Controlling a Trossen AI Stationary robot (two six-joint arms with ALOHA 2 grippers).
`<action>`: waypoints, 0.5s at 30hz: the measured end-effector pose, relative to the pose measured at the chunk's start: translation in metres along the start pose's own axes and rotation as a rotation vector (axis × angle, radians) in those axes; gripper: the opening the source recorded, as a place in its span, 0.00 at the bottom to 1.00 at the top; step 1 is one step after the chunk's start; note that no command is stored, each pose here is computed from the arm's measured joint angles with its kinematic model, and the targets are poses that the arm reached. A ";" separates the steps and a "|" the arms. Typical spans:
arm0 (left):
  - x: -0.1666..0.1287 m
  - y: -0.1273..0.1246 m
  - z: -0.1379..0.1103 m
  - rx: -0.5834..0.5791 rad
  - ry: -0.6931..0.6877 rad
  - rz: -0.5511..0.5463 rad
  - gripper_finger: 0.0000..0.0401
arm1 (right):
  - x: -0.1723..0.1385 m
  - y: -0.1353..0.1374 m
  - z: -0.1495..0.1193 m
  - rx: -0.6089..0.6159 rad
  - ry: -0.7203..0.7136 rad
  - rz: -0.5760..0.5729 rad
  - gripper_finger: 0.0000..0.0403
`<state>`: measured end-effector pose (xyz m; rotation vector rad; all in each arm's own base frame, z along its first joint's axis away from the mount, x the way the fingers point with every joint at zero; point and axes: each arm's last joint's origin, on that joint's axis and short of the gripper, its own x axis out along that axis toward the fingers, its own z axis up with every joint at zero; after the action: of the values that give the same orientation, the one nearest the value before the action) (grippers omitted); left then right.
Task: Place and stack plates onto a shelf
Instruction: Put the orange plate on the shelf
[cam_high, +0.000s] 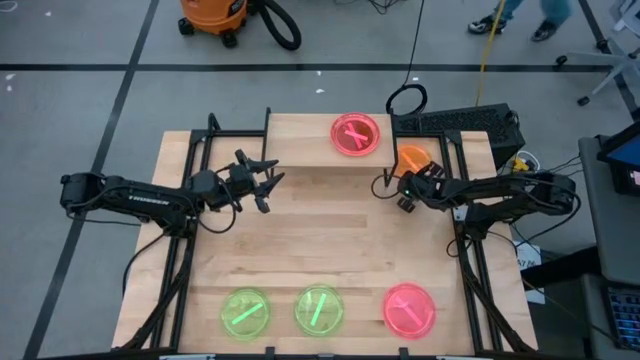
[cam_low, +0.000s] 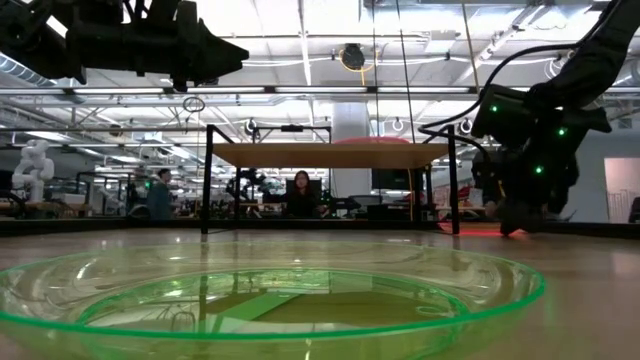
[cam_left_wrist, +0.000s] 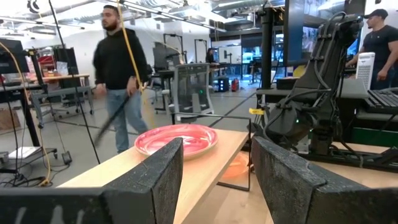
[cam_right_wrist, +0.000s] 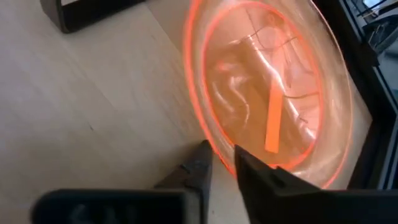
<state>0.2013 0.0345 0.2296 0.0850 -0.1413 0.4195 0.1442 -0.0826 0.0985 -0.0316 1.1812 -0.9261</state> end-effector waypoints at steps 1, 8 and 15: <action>0.000 0.000 0.000 0.000 0.000 0.000 0.49 | 0.000 0.000 0.000 -0.002 0.000 0.001 0.08; 0.000 0.000 0.000 -0.003 0.000 0.000 0.49 | -0.008 -0.005 0.001 0.065 -0.039 0.008 0.00; 0.000 0.000 0.000 -0.001 0.000 0.000 0.49 | -0.033 -0.017 0.018 0.223 -0.215 0.019 0.00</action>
<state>0.2013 0.0346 0.2296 0.0843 -0.1415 0.4197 0.1459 -0.0807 0.1393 0.0587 0.8740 -1.0070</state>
